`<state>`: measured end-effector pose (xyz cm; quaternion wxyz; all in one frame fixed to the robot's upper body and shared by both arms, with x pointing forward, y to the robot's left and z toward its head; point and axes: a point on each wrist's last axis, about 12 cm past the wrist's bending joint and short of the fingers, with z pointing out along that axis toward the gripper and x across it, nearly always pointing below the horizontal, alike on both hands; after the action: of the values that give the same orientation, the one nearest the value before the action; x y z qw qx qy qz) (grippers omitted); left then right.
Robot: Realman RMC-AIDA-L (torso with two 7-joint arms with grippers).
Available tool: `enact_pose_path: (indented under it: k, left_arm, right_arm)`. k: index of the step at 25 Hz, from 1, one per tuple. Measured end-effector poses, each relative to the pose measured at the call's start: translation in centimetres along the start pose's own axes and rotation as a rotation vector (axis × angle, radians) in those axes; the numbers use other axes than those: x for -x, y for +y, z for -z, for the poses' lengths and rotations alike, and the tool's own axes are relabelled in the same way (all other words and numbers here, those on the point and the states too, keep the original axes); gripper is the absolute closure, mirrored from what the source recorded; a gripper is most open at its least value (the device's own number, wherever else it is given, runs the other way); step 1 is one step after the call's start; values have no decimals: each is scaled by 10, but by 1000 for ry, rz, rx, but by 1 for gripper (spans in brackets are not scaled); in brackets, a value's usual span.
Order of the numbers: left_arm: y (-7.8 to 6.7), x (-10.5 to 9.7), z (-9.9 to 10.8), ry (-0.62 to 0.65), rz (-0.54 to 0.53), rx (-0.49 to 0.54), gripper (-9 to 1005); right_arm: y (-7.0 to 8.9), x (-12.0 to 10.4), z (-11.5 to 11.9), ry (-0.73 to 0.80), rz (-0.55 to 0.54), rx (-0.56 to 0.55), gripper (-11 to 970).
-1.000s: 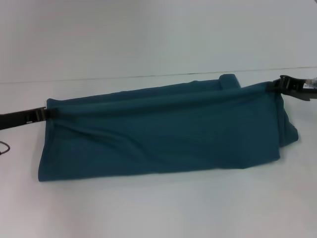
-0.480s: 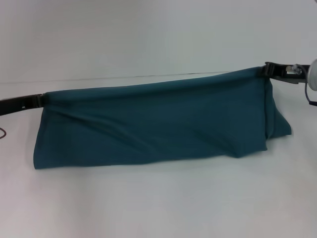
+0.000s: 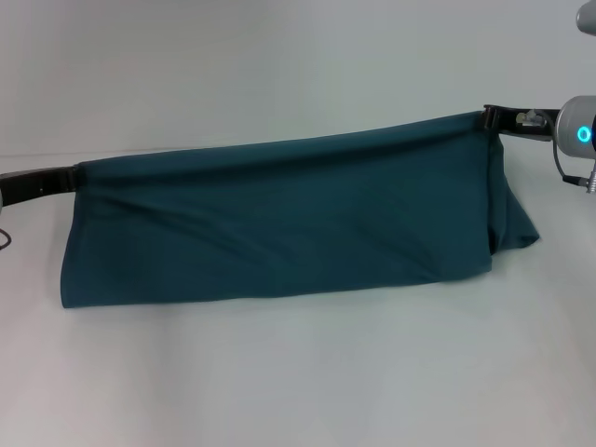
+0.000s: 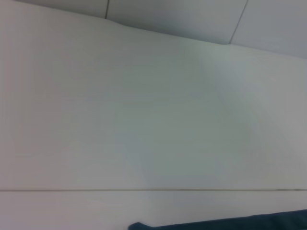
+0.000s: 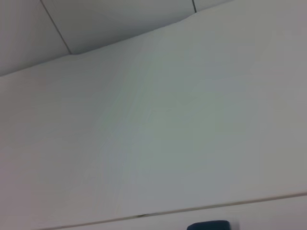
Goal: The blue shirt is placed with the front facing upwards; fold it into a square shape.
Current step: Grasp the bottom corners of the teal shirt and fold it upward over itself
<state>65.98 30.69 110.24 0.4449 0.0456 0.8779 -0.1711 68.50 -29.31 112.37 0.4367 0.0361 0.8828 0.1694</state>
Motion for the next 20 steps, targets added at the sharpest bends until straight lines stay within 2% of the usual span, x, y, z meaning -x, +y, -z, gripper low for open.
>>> enact_pose_path:
  k: [9, 15, 20]
  left_arm:
    - [-9, -5, -12, -14, -38, 49, 940]
    - [-28, -12, -24, -76, -122, 143, 938]
    - [-30, -9, -26, -101, -132, 199, 935]
  right_arm:
    - [6, -5, -10, -29, 11, -48, 774]
    - [27, -10, -23, -95, 70, -86, 770]
    - [37, -6, -27, -116, 131, -97, 766]
